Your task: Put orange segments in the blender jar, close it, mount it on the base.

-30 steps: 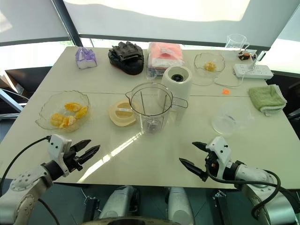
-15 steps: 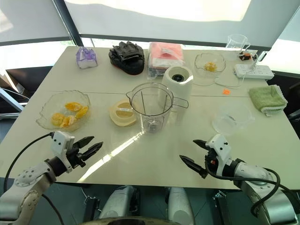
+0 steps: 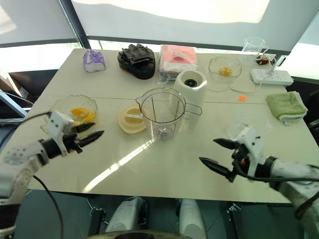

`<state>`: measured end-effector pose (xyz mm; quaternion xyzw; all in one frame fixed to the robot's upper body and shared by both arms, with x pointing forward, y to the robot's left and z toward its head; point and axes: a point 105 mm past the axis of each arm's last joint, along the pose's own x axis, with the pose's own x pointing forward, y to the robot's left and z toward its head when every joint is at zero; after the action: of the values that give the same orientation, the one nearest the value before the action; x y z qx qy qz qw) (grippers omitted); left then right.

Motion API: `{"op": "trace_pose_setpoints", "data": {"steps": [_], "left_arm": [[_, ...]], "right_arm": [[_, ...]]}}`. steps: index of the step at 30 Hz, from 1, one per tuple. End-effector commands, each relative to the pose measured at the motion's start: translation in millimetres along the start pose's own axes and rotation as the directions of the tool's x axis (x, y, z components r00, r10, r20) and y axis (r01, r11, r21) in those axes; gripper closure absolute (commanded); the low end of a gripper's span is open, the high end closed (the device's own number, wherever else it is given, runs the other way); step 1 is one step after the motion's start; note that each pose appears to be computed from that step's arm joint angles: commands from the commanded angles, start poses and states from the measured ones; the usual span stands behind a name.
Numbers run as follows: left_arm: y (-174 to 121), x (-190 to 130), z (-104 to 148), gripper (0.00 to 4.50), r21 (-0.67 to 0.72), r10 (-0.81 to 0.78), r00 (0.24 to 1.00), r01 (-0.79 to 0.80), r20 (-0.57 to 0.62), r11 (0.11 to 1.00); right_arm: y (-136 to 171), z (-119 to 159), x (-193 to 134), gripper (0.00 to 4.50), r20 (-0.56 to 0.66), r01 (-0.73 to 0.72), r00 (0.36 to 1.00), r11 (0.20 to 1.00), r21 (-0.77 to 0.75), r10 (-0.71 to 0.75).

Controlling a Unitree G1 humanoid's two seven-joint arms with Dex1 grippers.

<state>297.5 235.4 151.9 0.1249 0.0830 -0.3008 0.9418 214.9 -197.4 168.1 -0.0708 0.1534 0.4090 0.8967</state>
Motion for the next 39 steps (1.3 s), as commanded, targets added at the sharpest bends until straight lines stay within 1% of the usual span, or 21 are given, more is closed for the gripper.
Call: {"op": "trace_pose_setpoints", "data": {"steps": [1, 2, 3, 5, 6, 7, 9, 11, 14, 15, 19, 20, 23, 25, 36, 39], "left_arm": [[32.1, -11.5, 28.3, 1.85, 0.125, 0.008, 1.0, -0.008, 0.001, 0.992], [40.6, -13.8, 33.1, 1.85, 0.153, 0.004, 1.0, -0.003, -0.009, 0.988], [48.4, -15.6, 36.6, 1.85, 0.172, 0.004, 1.0, -0.001, -0.017, 0.985], [68.0, -18.6, 42.0, 1.85, 0.241, 0.024, 0.999, -0.013, -0.044, 0.97], [77.6, -19.6, 41.4, 1.85, 0.301, 0.033, 0.997, -0.009, -0.075, 0.954], [84.4, -19.7, 39.4, 1.85, 0.364, 0.036, 0.993, 0.006, -0.108, 0.931], [94.9, -15.4, 30.4, 1.85, 0.509, 0.04, 0.982, 0.061, -0.186, 0.859], [103.6, -9.7, 20.0, 1.85, 0.576, 0.043, 0.968, 0.11, -0.245, 0.81], [116.5, -4.2, 4.3, 1.85, 0.659, 0.095, 0.941, 0.152, -0.324, 0.736], [119.8, -2.9, 0.7, 1.85, 0.674, 0.113, 0.936, 0.154, -0.335, 0.723], [128.1, 7.0, -6.9, 1.85, 0.682, 0.174, 0.93, 0.102, -0.324, 0.724], [128.0, 8.8, -10.2, 1.85, 0.686, 0.178, 0.925, 0.111, -0.336, 0.719], [127.1, 14.0, -23.0, 1.85, 0.73, 0.207, 0.897, 0.166, -0.391, 0.662], [128.9, 19.6, -25.0, 1.85, 0.72, 0.231, 0.895, 0.132, -0.383, 0.681], [129.2, 37.2, -40.8, 1.85, 0.752, 0.308, 0.843, 0.161, -0.442, 0.639], [128.2, 41.6, -45.6, 1.85, 0.747, 0.322, 0.831, 0.159, -0.454, 0.645]], "right_arm": [[18.4, 49.3, -11.7, 0.07, 0.185, -0.111, 0.977, 0.993, 0.031, 0.104], [16.4, 57.6, -15.0, 0.07, 0.221, -0.104, 0.971, 0.994, 0.039, 0.093], [14.6, 60.7, -16.6, 0.07, 0.231, -0.092, 0.97, 0.995, 0.045, 0.079], [15.5, 55.6, -16.8, 0.07, 0.197, -0.075, 0.978, 0.996, 0.047, 0.065], [18.1, 51.9, -15.2, 0.07, 0.175, -0.076, 0.982, 0.996, 0.046, 0.067], [20.6, 49.9, -13.3, 0.07, 0.163, -0.08, 0.984, 0.996, 0.044, 0.072], [23.9, 50.7, -8.6, 0.07, 0.178, -0.089, 0.981, 0.995, 0.05, 0.079], [23.7, 51.0, -4.8, 0.07, 0.199, -0.087, 0.977, 0.994, 0.063, 0.073], [25.0, 44.3, 1.8, 0.07, 0.194, -0.076, 0.979, 0.994, 0.078, 0.06], [26.7, 43.5, 3.9, 0.07, 0.2, -0.077, 0.978, 0.994, 0.082, 0.059], [32.0, 43.0, 10.8, 0.07, 0.225, -0.08, 0.973, 0.992, 0.097, 0.056], [32.4, 42.3, 12.0, 0.07, 0.227, -0.077, 0.973, 0.992, 0.1, 0.053], [32.7, 38.0, 14.8, 0.07, 0.226, -0.065, 0.973, 0.992, 0.112, 0.038], [34.0, 36.7, 17.2, 0.07, 0.231, -0.065, 0.972, 0.991, 0.118, 0.036], [33.7, 38.1, 23.7, 0.07, 0.248, -0.039, 0.969, 0.992, 0.122, 0.007], [33.6, 39.7, 25.0, 0.07, 0.248, -0.031, 0.969, 0.992, 0.12, 0.0]]}}
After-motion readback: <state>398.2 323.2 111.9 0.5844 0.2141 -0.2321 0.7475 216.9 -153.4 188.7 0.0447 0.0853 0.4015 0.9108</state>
